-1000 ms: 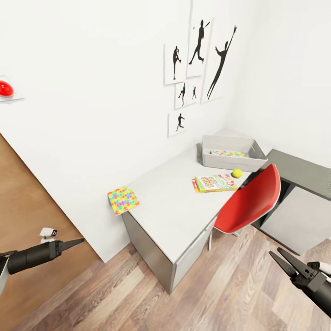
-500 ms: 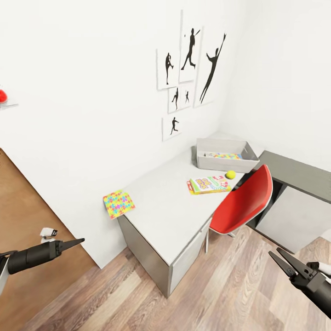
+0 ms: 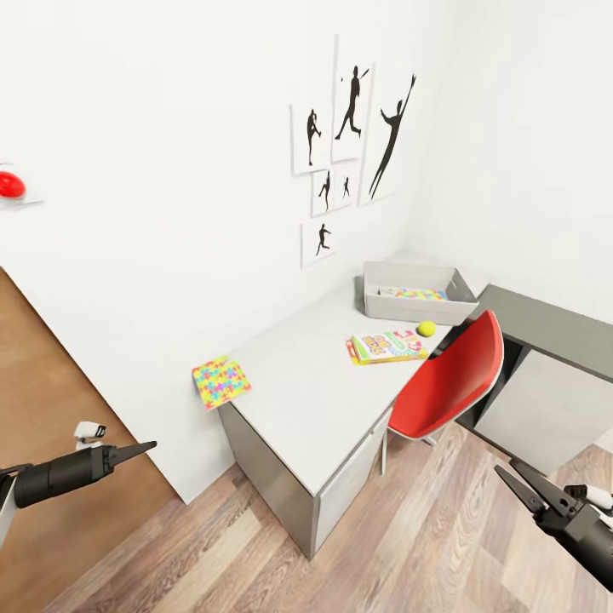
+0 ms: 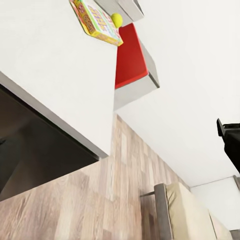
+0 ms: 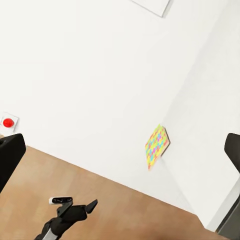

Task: Put all the toys in the child's room - the three board games (two on the bed and one on the table), the two jigsaw puzzles on the table, and the tennis ball on the table - inside the toy box on the table in the child's room.

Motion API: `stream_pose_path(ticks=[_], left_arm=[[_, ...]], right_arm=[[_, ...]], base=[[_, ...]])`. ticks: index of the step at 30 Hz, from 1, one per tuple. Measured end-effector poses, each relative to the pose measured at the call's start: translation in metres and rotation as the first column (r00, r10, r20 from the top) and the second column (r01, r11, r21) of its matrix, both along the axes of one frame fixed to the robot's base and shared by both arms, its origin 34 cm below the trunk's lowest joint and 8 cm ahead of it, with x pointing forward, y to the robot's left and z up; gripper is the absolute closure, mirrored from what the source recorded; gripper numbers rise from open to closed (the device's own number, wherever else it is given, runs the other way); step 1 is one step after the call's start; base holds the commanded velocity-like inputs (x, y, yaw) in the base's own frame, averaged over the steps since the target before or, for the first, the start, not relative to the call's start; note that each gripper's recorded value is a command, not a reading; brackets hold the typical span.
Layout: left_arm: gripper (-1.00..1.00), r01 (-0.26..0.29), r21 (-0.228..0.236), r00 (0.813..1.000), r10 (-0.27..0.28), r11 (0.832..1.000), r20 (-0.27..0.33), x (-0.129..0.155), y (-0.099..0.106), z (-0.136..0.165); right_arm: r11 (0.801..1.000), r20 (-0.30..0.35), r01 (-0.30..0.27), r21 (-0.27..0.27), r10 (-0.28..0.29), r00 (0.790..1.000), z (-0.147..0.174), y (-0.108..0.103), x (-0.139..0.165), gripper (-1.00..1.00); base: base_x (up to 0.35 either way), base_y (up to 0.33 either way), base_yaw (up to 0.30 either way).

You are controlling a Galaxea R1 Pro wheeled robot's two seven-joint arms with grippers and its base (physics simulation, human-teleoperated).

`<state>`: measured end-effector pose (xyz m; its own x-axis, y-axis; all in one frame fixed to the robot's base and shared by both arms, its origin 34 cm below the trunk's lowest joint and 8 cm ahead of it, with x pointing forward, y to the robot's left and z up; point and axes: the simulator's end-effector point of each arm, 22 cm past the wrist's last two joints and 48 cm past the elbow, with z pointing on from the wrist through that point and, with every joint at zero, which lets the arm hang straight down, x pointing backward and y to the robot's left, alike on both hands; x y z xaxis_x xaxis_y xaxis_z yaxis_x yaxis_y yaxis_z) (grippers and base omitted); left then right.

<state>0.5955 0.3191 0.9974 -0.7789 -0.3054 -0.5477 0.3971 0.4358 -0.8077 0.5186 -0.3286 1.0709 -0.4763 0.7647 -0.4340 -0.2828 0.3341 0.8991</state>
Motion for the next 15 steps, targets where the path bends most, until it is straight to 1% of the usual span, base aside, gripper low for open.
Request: stream_pose_path(ticks=[10, 15], left_arm=[[-1.0, 0.0, 0.0, 1.0, 0.0, 1.0, 0.003, 0.0, 0.0, 0.0014], [-1.0, 0.0, 0.0, 1.0, 0.0, 1.0, 0.005, -0.0001, 0.0, 0.0023]], right_arm=[[1.0, 0.002, -0.002, 0.0, 0.002, 1.0, 0.0005, 0.0014, 0.0, -1.0], [1.0, 0.003, -0.002, 0.0, 0.002, 1.0, 0.001, 0.0013, -0.0002, -1.0]], base=[[0.0, 0.0, 0.009], [0.0, 0.0, 0.08]])
